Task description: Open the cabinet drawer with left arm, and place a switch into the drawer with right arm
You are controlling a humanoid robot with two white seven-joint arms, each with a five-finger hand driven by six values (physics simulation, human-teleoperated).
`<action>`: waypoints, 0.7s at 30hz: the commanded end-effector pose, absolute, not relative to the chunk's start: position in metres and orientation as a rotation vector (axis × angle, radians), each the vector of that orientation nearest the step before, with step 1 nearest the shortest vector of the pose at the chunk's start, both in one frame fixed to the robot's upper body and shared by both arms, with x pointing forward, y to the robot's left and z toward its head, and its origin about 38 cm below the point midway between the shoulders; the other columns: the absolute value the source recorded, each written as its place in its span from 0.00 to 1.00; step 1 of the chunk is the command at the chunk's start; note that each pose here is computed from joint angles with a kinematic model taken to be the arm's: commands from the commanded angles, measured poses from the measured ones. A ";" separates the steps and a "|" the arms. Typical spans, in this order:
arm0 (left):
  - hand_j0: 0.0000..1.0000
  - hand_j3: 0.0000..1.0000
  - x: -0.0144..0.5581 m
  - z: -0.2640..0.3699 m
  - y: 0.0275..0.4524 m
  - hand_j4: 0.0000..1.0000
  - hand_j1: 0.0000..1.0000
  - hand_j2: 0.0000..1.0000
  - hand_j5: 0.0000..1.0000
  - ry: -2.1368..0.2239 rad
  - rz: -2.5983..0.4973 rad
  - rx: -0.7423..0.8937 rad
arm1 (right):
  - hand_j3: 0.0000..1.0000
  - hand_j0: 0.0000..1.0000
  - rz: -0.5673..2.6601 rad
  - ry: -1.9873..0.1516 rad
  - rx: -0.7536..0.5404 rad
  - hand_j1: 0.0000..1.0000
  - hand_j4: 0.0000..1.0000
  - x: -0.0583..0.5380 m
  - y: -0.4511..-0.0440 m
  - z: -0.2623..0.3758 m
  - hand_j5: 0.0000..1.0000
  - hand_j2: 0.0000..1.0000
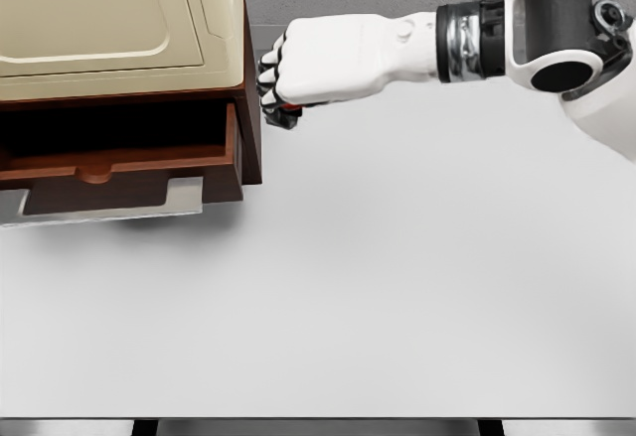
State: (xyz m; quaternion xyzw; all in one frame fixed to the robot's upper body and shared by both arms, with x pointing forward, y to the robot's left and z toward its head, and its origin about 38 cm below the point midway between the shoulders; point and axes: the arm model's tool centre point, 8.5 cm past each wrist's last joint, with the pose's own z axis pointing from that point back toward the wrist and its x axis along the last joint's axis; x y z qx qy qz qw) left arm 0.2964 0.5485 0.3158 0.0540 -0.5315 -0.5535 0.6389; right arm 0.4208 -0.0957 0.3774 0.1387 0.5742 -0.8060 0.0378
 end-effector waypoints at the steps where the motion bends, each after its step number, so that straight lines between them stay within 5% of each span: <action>1: 1.00 1.00 0.297 0.316 0.549 1.00 1.00 1.00 1.00 -1.216 -1.255 0.121 | 0.38 0.38 -2.452 1.798 0.365 0.38 0.38 0.415 -0.092 0.380 0.38 0.38; 13: 1.00 1.00 0.297 0.316 0.548 1.00 1.00 1.00 1.00 -1.217 -1.255 0.119 | 0.38 0.38 -2.331 1.688 0.258 0.38 0.38 0.391 -0.018 0.404 0.38 0.38; 21: 1.00 1.00 0.296 0.315 0.548 1.00 1.00 1.00 1.00 -1.214 -1.256 0.119 | 0.37 0.37 -2.472 1.743 0.235 0.37 0.37 0.441 0.014 0.393 0.37 0.37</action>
